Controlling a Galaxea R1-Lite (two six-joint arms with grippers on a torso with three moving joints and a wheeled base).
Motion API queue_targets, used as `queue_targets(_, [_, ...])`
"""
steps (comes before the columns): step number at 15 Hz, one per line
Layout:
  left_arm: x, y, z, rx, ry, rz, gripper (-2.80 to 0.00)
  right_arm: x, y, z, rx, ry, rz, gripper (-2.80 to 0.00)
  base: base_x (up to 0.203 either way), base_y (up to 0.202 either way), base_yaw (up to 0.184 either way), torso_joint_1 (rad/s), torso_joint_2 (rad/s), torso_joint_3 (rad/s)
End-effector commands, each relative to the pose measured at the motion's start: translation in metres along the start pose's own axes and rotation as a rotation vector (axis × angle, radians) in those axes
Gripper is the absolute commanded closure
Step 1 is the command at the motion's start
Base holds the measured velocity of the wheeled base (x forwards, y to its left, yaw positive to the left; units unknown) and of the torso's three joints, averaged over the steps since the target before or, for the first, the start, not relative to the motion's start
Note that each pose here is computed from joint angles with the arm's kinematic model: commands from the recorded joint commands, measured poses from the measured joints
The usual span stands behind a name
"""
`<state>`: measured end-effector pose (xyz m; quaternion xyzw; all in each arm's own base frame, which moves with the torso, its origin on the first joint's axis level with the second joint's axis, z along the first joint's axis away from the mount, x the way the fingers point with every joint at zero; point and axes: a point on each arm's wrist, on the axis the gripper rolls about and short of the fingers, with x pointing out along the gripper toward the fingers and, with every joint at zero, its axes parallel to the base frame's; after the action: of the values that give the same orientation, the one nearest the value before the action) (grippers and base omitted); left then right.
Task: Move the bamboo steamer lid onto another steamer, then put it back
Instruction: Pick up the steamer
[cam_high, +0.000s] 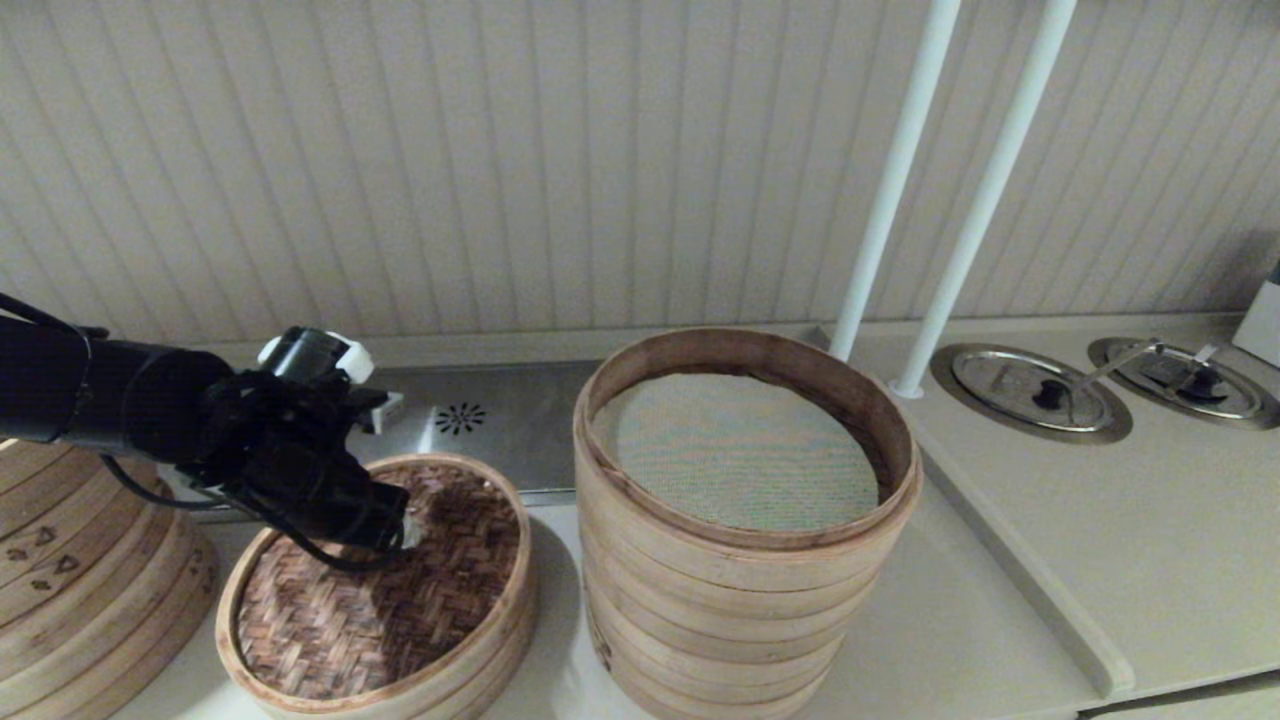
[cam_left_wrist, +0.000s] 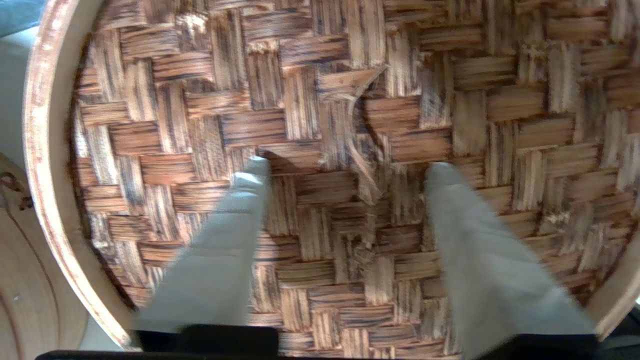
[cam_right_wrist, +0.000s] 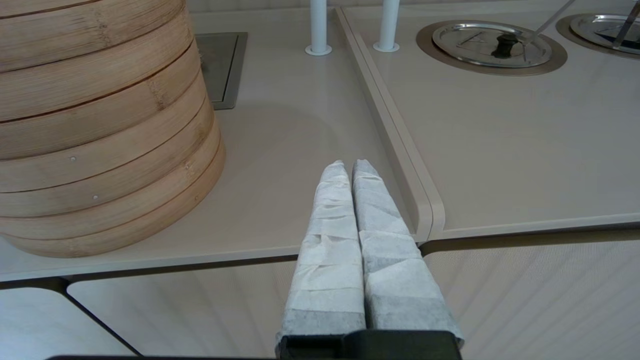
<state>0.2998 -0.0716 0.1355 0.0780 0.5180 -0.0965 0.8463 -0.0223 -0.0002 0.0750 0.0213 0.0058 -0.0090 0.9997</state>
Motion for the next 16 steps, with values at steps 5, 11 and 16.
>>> queue_targets(5, [0.005,0.0,-0.003,0.0,-0.008,0.001,0.0,0.0,0.0,-0.001,0.0,0.005,0.0,0.0,0.0,0.0,0.0,0.0,0.0,0.0])
queue_targets(11, [0.005,0.0,-0.007,-0.001,-0.01,0.003,0.0,0.0,0.0,-0.001,0.0,0.005,-0.001,0.0,0.0,0.0,0.0,0.0,0.0,0.0])
queue_targets(16, [-0.009,0.001,-0.004,-0.002,-0.059,0.003,0.0,0.0,0.0,-0.001,0.0,0.005,-0.001,0.0,0.0,0.0,0.0,0.0,0.0,0.0])
